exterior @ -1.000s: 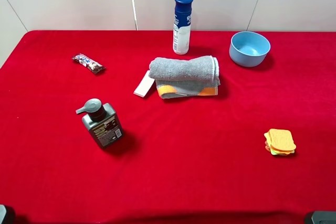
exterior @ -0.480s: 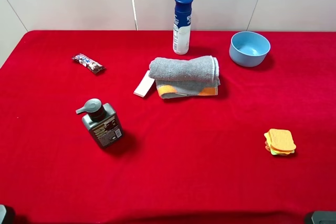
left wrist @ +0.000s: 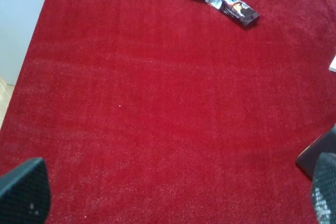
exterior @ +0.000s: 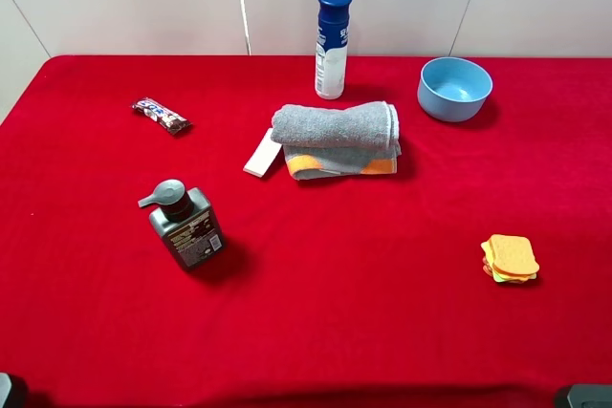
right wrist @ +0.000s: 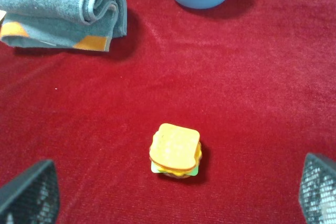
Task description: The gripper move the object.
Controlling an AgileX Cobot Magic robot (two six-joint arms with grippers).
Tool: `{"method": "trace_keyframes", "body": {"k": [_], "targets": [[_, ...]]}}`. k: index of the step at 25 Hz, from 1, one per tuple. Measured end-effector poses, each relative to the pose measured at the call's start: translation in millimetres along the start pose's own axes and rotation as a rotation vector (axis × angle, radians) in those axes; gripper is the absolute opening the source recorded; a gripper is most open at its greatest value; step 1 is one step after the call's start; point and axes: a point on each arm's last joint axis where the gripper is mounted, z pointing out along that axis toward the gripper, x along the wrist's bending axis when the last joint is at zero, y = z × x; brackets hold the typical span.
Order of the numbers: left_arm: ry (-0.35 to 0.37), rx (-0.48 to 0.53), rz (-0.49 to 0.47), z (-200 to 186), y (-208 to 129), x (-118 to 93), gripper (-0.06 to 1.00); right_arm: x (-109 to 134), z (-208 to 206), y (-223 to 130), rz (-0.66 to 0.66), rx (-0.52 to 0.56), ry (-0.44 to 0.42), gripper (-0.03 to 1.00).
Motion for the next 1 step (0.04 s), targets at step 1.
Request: {"method": "trace_keyframes", "body": {"k": [1], "targets": [[0.000, 0.000, 0.000, 0.0, 0.0, 0.0, 0.99, 0.0, 0.0, 0.0, 0.000, 0.000, 0.000, 0.69]]}}
